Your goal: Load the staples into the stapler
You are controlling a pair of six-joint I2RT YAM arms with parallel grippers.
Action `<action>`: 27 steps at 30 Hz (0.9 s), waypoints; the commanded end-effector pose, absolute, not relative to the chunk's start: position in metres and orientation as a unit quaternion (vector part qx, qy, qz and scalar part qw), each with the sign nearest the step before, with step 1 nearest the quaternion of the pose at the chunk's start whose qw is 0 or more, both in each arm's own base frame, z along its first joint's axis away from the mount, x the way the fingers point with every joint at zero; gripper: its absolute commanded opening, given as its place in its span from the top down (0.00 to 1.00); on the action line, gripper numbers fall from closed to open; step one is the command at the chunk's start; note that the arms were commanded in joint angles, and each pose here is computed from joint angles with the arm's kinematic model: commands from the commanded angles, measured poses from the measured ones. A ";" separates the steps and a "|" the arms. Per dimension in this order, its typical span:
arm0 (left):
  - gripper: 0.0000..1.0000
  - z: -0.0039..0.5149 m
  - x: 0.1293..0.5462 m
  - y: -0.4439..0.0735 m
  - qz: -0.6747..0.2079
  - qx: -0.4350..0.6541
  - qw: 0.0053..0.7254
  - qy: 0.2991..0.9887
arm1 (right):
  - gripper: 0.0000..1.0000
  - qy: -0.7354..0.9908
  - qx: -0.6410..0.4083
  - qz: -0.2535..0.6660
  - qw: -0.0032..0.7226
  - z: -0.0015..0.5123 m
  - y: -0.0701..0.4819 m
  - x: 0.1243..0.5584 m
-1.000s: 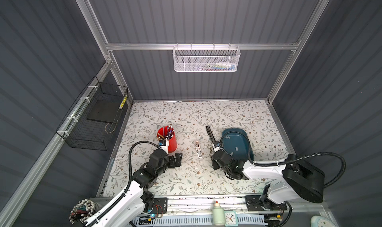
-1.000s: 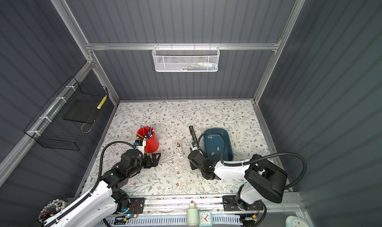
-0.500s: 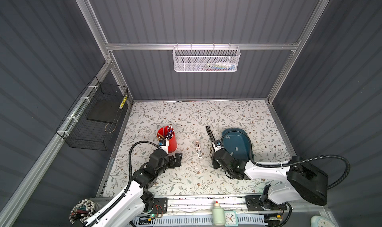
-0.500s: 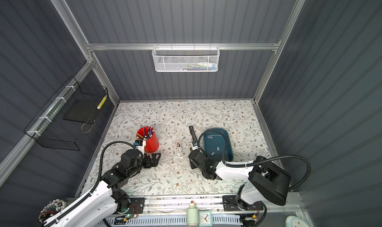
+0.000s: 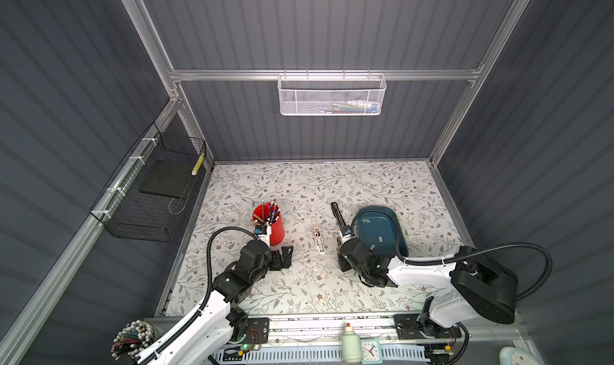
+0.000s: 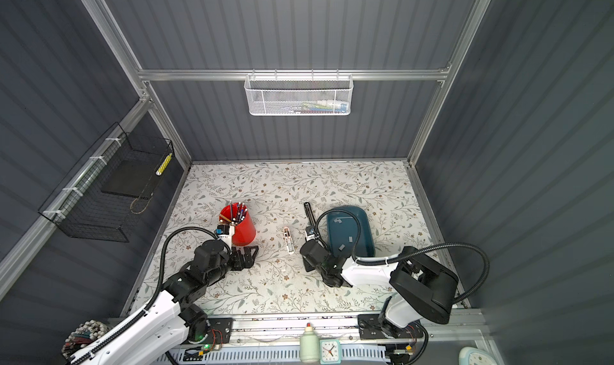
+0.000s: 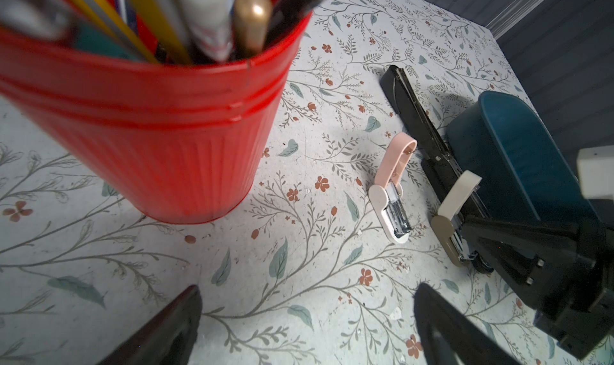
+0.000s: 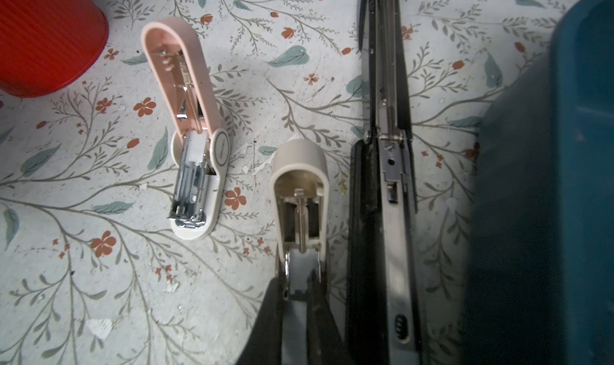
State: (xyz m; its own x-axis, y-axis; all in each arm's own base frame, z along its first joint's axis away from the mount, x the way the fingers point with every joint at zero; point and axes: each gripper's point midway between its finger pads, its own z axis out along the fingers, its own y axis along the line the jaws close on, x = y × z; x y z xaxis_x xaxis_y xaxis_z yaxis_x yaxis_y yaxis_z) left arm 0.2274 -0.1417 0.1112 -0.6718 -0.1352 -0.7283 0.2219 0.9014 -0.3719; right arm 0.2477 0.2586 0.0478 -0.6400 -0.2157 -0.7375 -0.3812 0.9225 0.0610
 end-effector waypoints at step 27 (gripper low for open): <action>0.00 0.117 0.230 -0.144 -0.222 0.030 0.413 0.883 | 0.95 0.894 -0.165 0.098 0.405 0.053 0.259 0.253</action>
